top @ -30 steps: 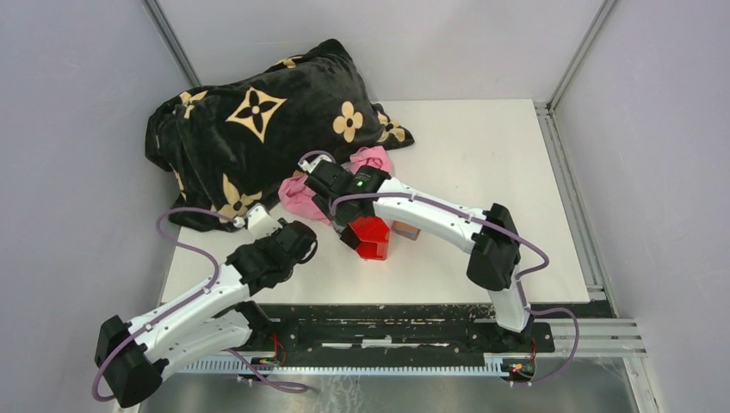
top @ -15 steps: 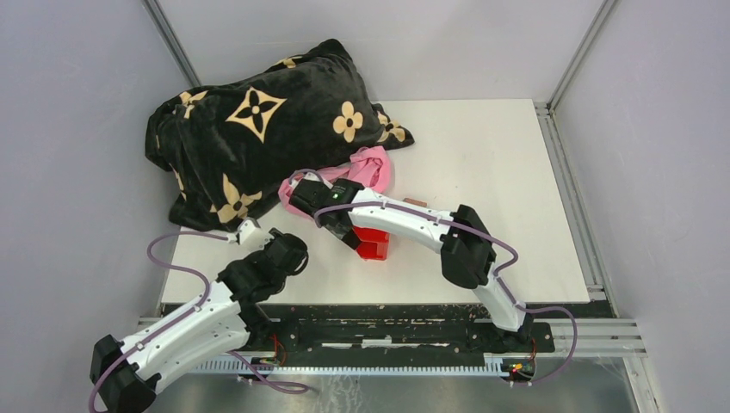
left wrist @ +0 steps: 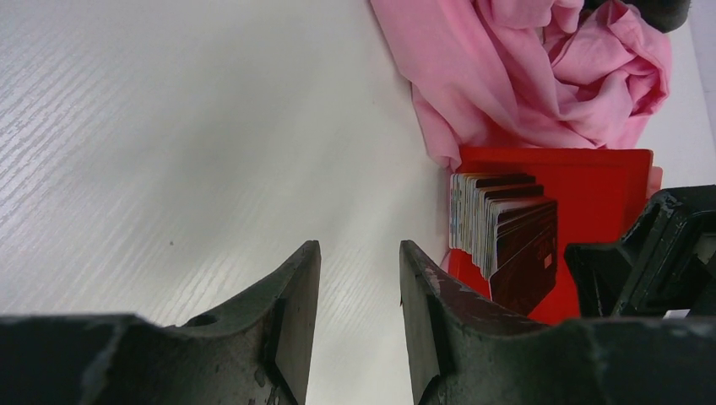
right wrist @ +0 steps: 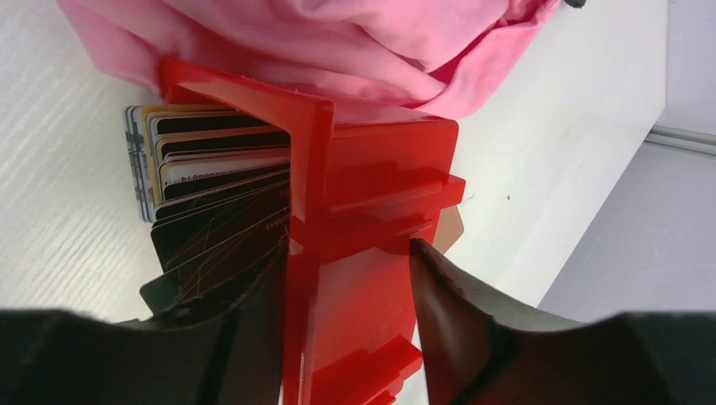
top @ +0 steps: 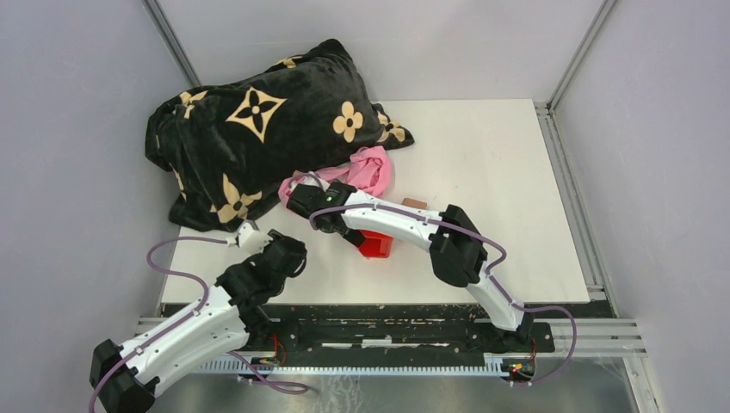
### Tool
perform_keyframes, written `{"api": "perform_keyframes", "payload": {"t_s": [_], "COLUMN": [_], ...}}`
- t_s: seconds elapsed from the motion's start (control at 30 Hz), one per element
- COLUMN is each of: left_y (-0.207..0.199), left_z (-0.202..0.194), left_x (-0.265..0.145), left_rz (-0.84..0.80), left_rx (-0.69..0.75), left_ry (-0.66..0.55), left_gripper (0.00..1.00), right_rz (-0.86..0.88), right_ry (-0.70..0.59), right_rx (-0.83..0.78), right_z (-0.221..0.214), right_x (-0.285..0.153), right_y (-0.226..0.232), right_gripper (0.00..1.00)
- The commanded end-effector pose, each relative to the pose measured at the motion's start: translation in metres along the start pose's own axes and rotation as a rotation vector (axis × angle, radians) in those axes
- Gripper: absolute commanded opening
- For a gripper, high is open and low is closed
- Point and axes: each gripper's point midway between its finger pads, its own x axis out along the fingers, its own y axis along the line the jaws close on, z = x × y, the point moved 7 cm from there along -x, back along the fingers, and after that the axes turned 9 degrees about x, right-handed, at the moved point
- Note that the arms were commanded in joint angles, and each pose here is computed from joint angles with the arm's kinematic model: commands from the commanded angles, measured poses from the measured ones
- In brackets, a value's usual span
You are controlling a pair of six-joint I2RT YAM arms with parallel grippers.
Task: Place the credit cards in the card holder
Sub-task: Pick up the storage box at the center of the board.
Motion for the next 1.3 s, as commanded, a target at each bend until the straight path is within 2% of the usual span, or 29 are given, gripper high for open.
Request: {"api": "perform_keyframes", "payload": {"t_s": [0.0,0.2,0.37,0.7,1.0,1.27], "left_y": [-0.010,-0.016,-0.028,-0.059,-0.089,-0.105], "left_z": [0.006,0.003,0.003,0.004,0.011,0.014], "left_x": [0.003,0.007,0.011,0.019,0.022,0.023], "left_rz": [-0.026,-0.026,-0.039,-0.057,-0.082,-0.101], "left_rx": [-0.038,-0.006,0.033,0.163,0.245,0.299], "left_ry": [-0.046,-0.035,-0.030,-0.023,-0.035,-0.035], "left_gripper": [0.47,0.47,0.47,0.47,0.47,0.47], "right_rz": [-0.049,0.006,0.071,0.209,0.283,0.315], "right_ry": [-0.034,-0.005,0.046,0.130,0.175,0.182], "right_rx": [0.052,0.104,0.170,0.314,0.404,0.501], "right_z": [0.012,0.012,0.011,0.013,0.020,0.026], "right_x": [-0.001,0.004,0.010,0.023,0.028,0.031], "right_y": [-0.023,-0.038,-0.050,-0.071,-0.093,-0.115], "right_gripper": [0.52,0.36,0.29,0.26,0.02,0.01]}}
